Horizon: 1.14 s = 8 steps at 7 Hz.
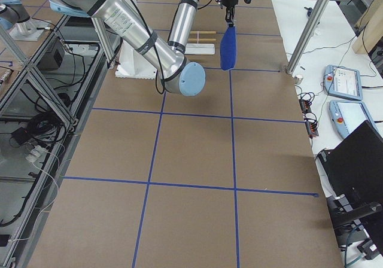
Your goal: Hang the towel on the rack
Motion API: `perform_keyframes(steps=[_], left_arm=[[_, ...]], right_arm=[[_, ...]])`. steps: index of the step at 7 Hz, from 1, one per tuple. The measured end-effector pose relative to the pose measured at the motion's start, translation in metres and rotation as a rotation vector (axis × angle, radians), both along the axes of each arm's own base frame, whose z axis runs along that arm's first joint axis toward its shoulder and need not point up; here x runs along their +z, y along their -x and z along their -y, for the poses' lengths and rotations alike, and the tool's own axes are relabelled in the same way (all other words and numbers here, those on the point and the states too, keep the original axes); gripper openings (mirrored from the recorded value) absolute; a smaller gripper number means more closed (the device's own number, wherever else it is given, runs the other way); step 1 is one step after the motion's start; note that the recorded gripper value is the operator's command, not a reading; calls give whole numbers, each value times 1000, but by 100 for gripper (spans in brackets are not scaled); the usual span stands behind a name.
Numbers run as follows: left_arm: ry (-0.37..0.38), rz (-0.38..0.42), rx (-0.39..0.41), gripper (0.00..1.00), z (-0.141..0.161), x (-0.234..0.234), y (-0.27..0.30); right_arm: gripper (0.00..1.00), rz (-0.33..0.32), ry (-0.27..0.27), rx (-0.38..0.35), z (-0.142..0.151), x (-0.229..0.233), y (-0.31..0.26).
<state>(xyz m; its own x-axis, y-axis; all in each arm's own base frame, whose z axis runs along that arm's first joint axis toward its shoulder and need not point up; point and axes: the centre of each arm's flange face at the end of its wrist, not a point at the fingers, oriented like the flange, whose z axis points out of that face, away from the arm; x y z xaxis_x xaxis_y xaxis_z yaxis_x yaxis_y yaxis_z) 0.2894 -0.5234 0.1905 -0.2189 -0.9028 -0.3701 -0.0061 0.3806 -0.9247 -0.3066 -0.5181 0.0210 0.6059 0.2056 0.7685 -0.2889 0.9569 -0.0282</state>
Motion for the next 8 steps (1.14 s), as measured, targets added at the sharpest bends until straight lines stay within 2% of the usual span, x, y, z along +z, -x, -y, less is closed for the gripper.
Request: perform_keyframes(steps=[2,3,8], left_arm=[[95,-55,24,98,-23,-17,-19],[115,-73,30,98,-32,-24,-25],[118,-101,12,98,-45,-31,-48]], right_arm=[[0,-24,-23,26,-9,-28,36],[0,-32,-32,30,-11,-41,50],[0,-48,-92,17,-35,-67,85]])
